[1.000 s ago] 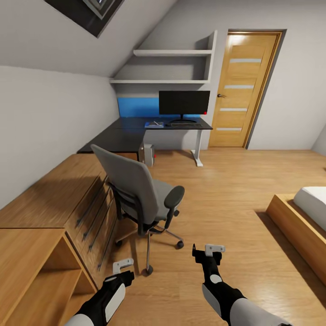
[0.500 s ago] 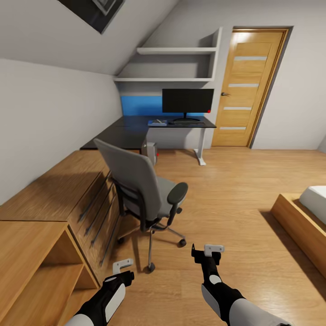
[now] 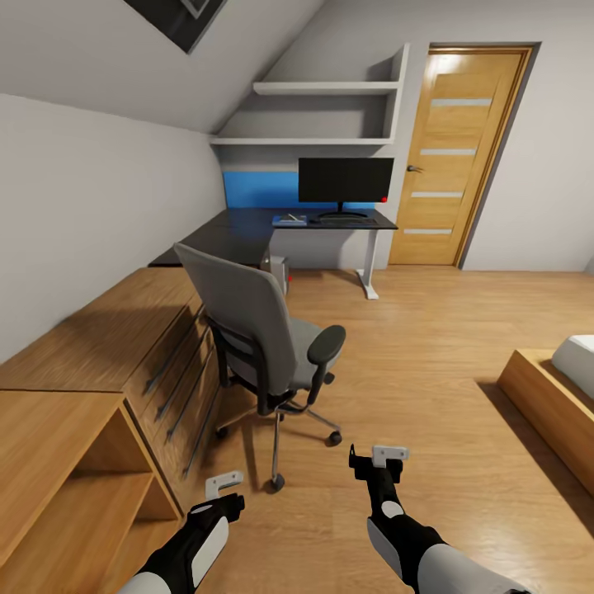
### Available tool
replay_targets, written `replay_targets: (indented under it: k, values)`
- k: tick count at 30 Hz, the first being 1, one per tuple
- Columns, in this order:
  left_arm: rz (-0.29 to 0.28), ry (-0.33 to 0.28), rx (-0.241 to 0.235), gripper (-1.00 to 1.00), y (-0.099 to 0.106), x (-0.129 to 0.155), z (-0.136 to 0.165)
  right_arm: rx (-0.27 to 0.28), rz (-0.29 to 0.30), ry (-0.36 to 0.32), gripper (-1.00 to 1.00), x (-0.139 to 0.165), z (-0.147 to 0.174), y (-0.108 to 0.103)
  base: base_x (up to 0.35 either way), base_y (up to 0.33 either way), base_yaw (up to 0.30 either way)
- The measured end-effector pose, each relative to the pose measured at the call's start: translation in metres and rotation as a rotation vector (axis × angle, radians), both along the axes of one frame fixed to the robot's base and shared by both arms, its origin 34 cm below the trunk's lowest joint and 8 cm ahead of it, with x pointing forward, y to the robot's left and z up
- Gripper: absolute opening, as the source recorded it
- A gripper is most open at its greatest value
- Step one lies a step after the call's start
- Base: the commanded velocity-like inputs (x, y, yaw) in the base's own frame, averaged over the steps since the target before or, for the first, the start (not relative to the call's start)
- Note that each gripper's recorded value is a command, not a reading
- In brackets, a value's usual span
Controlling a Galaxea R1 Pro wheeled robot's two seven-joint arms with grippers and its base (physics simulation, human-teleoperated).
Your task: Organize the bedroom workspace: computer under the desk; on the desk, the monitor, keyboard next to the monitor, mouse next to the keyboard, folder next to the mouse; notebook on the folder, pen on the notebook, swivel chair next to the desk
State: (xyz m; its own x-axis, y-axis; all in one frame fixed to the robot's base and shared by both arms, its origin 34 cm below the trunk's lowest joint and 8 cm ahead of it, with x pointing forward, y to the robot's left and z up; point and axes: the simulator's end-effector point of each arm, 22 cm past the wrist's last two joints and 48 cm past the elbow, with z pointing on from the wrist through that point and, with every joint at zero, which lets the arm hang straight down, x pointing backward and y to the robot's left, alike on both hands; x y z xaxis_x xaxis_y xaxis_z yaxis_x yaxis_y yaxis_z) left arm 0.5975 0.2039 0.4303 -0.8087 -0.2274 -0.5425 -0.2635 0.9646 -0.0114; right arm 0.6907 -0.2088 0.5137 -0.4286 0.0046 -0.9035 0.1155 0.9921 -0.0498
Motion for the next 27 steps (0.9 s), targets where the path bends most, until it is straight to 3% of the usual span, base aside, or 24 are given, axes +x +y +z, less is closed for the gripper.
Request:
replay_targets:
  k: [27]
  values:
    - [-0.002, -0.002, -0.002, 1.00, -0.002, -0.011, -0.056, 0.003, -0.003, -0.021, 1.00, -0.009, -0.053, 0.000, 0.000, 0.000, 0.011]
